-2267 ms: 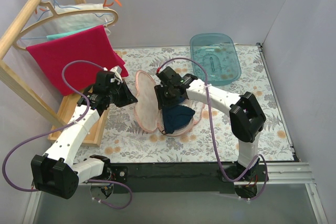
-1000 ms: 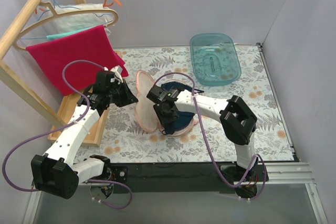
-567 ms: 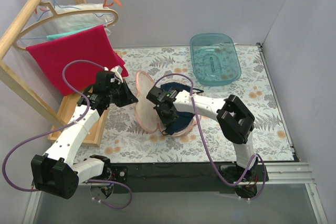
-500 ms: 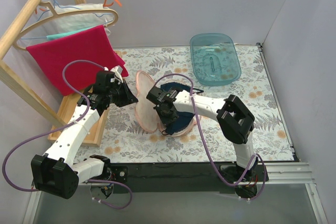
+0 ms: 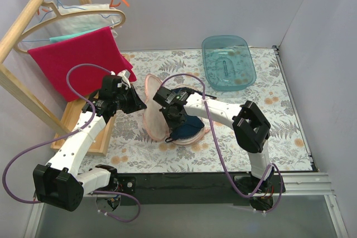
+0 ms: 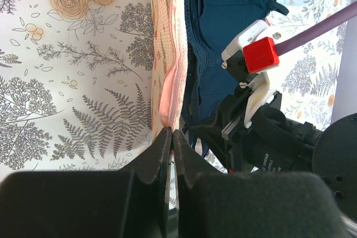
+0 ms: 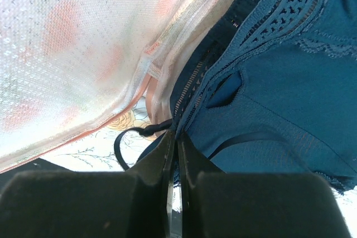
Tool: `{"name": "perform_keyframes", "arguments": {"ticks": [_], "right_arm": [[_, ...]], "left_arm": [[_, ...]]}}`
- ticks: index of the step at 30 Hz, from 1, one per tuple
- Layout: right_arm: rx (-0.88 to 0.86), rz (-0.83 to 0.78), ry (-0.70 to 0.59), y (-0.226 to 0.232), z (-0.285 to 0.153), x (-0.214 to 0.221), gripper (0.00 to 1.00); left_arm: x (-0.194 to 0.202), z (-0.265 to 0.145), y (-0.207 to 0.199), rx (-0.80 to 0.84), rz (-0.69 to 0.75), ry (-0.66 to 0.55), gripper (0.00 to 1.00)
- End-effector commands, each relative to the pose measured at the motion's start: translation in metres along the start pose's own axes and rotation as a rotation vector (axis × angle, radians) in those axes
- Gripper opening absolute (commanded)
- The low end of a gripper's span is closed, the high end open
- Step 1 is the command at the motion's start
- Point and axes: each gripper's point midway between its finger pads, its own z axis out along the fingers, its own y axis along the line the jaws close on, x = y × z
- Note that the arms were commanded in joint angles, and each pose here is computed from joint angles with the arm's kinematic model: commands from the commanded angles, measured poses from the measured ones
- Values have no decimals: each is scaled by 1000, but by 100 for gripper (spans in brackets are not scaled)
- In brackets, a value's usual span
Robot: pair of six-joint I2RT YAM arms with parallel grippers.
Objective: Place the bra in the laundry bag and zip it closed
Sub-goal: Adjust the bra in the laundry bag.
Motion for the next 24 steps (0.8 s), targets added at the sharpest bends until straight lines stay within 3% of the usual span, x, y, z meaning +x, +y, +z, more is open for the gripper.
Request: {"name": "perform_keyframes", "arguments": {"ticks": [1,8,13,17,24], "right_arm": [[-27,3,-49,9,-19,-14,9],[-35,-7,15,9,-7,1,11],[-30,-5,-7,7,-14,-1,28],[-27,7,-74,6,-32,-15,53],[34,70,-218,-20,-69,-41,56]], "left_arm": [[-1,-2,-7,28,16,-4,0],[-1,-2,-7,31,14,-5,0],[-1,-1,-8,35,14,-1,0],[-3,-1,-9,39,19,-4,0],[-4,-2,-10,37,18,-7,0]]}}
